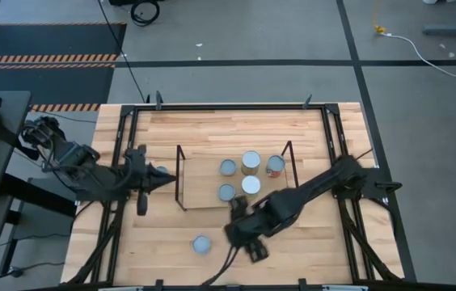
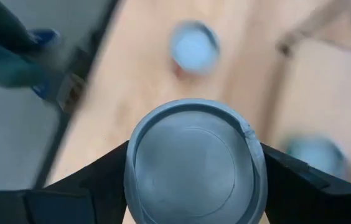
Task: Pick and place cans onto a shelf
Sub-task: Put the canned spaghetti on the shelf, then adjust the canned goods on the shelf
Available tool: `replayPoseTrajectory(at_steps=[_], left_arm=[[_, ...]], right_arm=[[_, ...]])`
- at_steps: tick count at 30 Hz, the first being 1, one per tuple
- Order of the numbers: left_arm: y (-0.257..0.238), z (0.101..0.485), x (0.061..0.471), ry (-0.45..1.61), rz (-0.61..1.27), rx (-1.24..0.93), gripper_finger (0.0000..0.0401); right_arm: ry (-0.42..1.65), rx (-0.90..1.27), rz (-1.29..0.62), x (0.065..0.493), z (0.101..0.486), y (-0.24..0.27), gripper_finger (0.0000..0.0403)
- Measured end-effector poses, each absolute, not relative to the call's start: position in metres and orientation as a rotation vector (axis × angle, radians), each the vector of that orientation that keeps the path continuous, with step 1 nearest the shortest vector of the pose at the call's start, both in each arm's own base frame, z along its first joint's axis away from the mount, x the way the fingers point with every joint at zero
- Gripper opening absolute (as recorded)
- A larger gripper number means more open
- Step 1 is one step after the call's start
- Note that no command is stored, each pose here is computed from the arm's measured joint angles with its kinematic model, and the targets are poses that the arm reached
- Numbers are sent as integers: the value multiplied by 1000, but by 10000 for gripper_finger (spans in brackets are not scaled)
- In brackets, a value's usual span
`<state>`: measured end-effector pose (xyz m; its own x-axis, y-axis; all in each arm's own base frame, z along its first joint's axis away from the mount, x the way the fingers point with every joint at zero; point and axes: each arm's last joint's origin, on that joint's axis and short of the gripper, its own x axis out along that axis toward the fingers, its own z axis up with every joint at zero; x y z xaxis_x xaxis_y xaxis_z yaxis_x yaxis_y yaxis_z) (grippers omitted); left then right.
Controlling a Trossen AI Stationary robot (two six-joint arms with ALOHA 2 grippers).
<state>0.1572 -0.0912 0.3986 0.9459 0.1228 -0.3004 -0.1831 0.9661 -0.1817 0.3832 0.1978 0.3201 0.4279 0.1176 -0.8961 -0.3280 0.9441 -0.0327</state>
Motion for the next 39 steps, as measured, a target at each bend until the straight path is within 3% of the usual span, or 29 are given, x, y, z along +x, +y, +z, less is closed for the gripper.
replayPoseTrajectory(at_steps=[6,15,28,35,39], left_arm=[[-89,414,162,185,143,-175,5],[-86,421,165,126,169,-178,5],[-70,422,172,101,286,-169,5],[-64,422,172,106,316,-141,5],[-61,424,169,107,313,-102,5]], right_arm=[[1217,-210,158,326,321,155,289],[1156,-95,-66,263,290,91,293],[1206,-46,-130,260,245,64,326],[1170,32,-49,261,264,57,356],[1176,40,-97,257,284,45,356]])
